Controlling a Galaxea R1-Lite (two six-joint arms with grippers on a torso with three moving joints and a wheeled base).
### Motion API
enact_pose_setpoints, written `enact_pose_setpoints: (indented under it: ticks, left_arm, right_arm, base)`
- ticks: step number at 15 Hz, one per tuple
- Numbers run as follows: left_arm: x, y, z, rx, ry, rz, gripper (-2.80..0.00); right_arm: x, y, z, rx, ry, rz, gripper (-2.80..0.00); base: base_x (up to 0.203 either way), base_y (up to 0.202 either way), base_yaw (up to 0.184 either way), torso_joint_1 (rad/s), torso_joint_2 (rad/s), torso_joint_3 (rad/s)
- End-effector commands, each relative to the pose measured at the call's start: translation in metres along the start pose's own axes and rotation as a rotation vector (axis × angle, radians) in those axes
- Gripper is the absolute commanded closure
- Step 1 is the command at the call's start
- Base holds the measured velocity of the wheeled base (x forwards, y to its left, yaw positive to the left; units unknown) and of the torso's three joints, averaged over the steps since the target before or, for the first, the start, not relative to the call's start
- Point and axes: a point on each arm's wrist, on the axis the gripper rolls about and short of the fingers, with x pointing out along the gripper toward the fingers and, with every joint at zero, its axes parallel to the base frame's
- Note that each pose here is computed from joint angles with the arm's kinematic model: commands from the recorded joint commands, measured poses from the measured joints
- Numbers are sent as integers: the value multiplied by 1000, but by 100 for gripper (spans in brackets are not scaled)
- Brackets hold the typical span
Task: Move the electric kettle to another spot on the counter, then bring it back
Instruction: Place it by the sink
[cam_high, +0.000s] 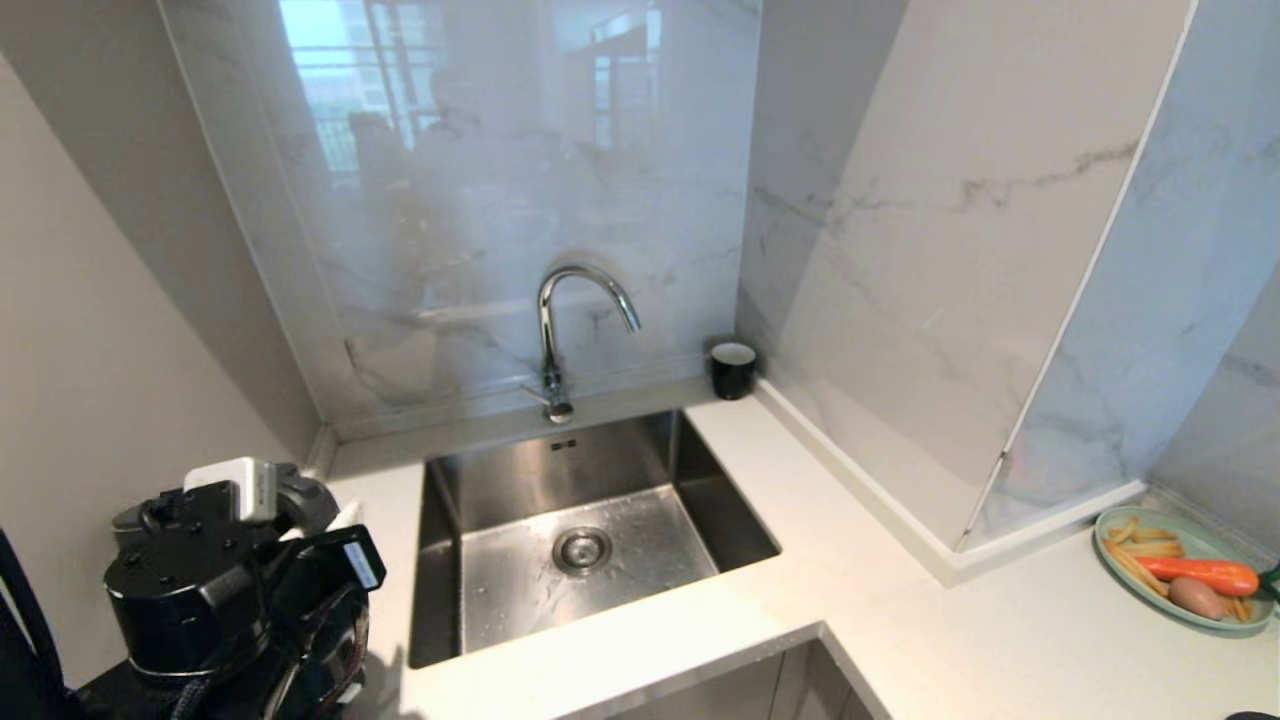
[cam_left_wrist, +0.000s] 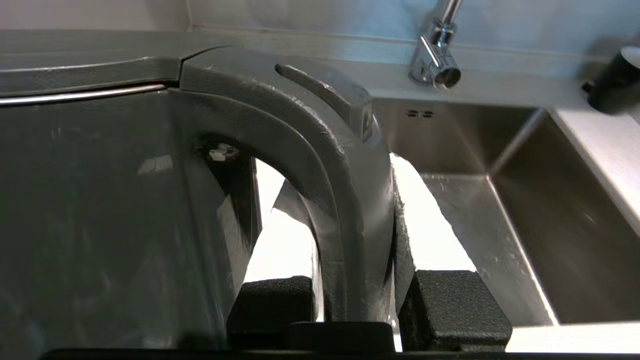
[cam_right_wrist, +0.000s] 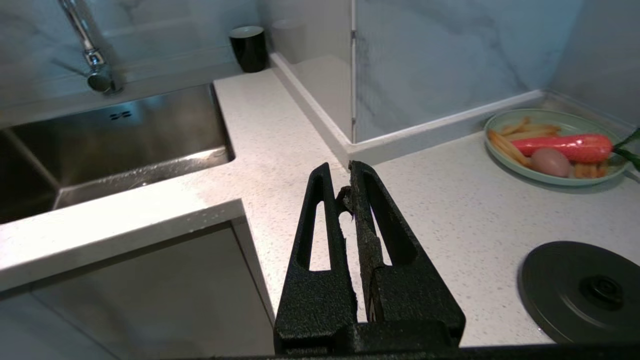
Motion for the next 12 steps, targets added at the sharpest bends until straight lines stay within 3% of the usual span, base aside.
enact_pose_setpoints:
  ticks: [1, 6, 12]
  left_arm:
    - [14, -5, -6, 2, 7, 13, 0]
    - [23, -32, -6, 6, -21, -61, 0]
    - [51, -43, -4, 25, -63, -34, 0]
  right_arm:
    - [0, 0, 0, 0, -1, 3, 0]
    - [0, 0, 0, 0, 0, 2, 0]
    - [0, 0, 0, 0, 0, 1, 0]
  base:
    - [0, 0, 0, 0, 0, 0]
    - [0, 0, 0, 0, 0, 0]
    - [0, 0, 0, 0, 0, 0]
